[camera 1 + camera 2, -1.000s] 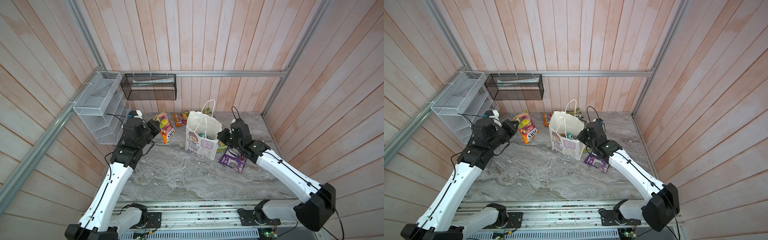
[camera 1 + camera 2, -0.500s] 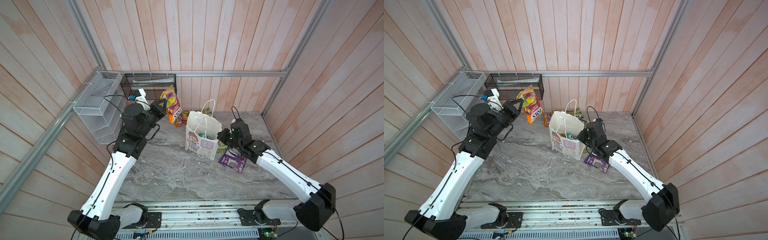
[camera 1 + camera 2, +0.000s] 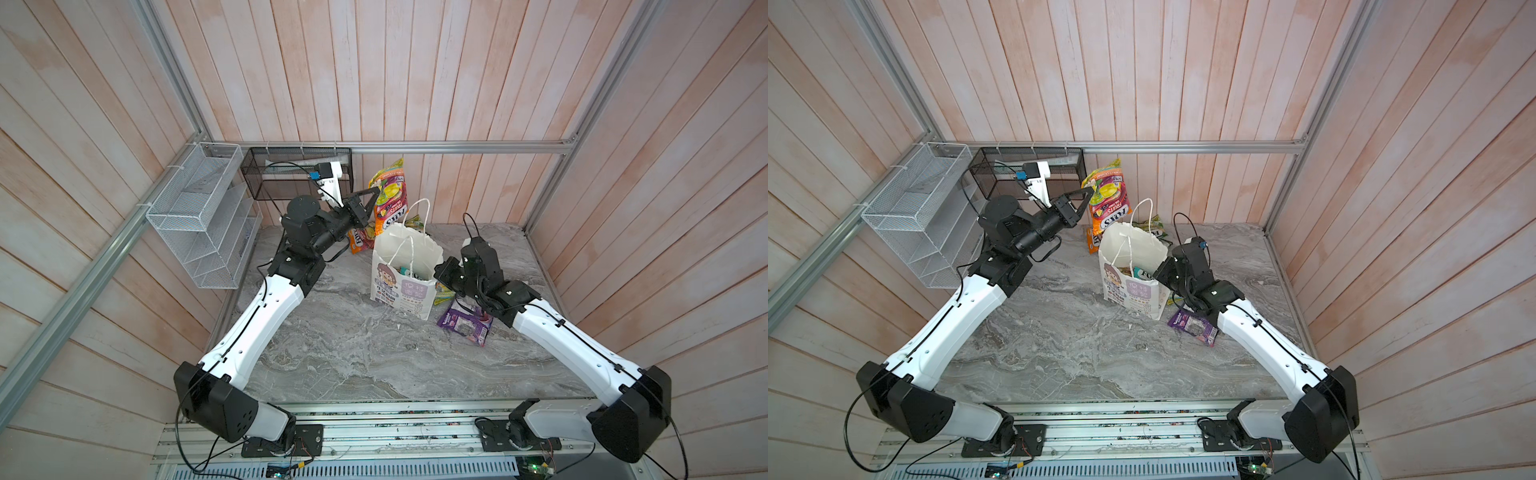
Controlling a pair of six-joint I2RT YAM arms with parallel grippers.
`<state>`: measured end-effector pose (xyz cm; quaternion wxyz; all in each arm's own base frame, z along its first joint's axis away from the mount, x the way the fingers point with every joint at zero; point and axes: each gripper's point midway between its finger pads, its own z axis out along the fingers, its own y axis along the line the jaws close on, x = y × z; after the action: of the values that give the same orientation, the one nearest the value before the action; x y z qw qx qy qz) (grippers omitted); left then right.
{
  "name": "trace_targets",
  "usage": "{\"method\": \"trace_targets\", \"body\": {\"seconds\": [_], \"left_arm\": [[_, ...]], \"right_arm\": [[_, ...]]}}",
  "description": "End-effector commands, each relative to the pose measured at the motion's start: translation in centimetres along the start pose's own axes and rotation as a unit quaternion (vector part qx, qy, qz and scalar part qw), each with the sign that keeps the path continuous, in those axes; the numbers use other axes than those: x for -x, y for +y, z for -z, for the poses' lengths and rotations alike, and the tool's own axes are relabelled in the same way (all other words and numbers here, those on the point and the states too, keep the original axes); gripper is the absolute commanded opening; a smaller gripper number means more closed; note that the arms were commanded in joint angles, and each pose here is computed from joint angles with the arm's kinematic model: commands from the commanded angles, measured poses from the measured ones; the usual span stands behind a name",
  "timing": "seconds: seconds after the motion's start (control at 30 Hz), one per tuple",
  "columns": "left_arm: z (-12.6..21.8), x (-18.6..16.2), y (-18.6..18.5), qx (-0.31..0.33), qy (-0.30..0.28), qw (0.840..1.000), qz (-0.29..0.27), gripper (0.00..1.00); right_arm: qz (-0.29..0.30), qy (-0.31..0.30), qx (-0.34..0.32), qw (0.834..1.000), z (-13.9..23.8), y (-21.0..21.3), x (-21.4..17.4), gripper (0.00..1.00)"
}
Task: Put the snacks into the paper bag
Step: 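Carry the orange Fruits bag over the paper bag with the left gripper, then drop the orange Fruits bag into the paper bag by opening the left gripper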
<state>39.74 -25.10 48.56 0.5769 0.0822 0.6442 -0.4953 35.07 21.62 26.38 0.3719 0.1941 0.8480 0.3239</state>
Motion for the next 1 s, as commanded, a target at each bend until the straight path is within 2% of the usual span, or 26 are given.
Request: {"method": "trace_targets", "body": {"seconds": [0.0,0.2,0.33,0.53,0.97], "left_arm": [[0.3,0.5,-4.5,-0.106,0.008,0.99,-0.09,0.0],[0.5,-2.7,-4.3,-0.18,0.071,0.97,-0.144,0.0],[1.4,-2.9,-3.0,-0.235,0.091,0.96,-0.123,0.0],[0.5,-5.2,-1.6,-0.278,0.159,0.94,-0.121,0.0],[-1.4,-8.1,1.0,-0.308,0.22,0.921,-0.095,0.0]], "right_arm": [[0.005,-0.007,0.008,1.0,0.4,0.2,0.3,0.0],[0.005,-0.005,0.008,1.0,0.5,0.2,0.2,0.0],[0.005,-0.003,0.007,1.0,0.4,0.2,0.1,0.0],[0.005,-0.005,0.004,1.0,0.6,0.0,0.2,0.0],[0.005,-0.008,0.002,1.0,0.8,0.0,0.3,0.0]]}}
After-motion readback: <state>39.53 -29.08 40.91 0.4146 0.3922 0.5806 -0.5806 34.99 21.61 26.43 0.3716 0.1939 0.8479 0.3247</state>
